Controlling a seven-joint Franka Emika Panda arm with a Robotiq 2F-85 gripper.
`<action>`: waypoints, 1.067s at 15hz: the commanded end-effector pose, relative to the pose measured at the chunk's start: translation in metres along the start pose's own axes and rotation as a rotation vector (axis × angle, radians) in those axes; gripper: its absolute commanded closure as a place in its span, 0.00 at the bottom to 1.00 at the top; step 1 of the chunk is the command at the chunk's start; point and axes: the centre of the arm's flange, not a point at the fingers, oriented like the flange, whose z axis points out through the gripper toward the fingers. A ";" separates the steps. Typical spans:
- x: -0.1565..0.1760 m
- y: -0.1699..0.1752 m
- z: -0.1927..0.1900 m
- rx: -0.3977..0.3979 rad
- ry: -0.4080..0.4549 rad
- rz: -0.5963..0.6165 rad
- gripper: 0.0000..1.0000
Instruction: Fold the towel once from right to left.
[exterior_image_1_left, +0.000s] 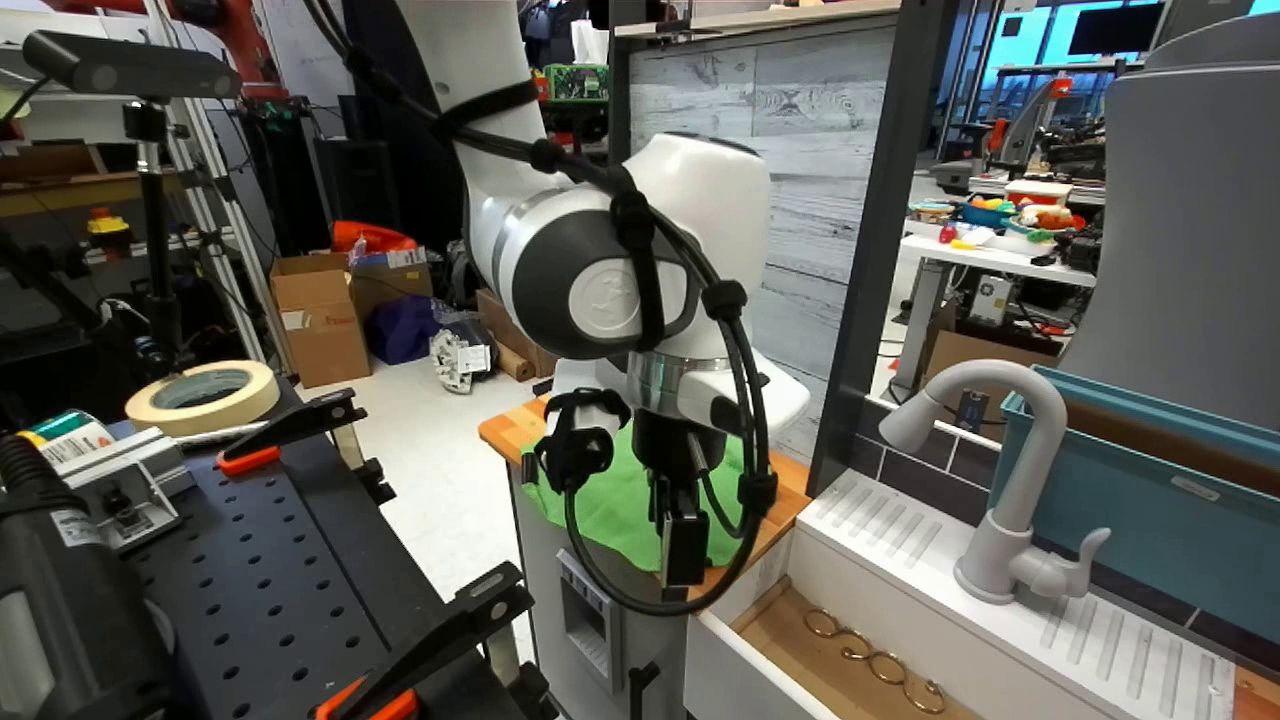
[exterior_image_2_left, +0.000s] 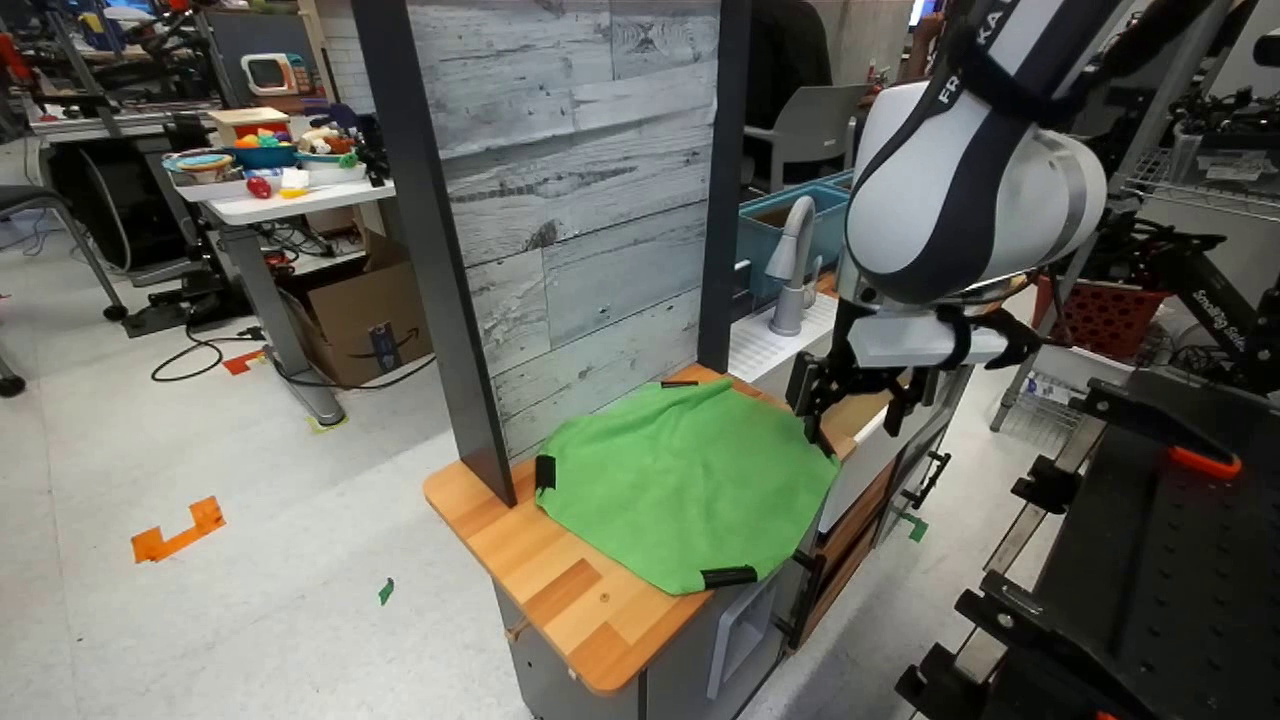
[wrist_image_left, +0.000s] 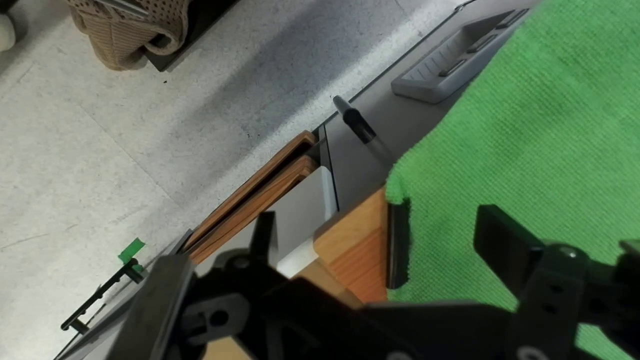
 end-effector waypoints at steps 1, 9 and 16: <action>0.017 -0.004 0.014 0.013 -0.017 0.017 0.00; 0.033 -0.011 0.022 0.016 -0.022 0.030 0.66; 0.038 -0.008 0.006 0.033 -0.051 0.072 1.00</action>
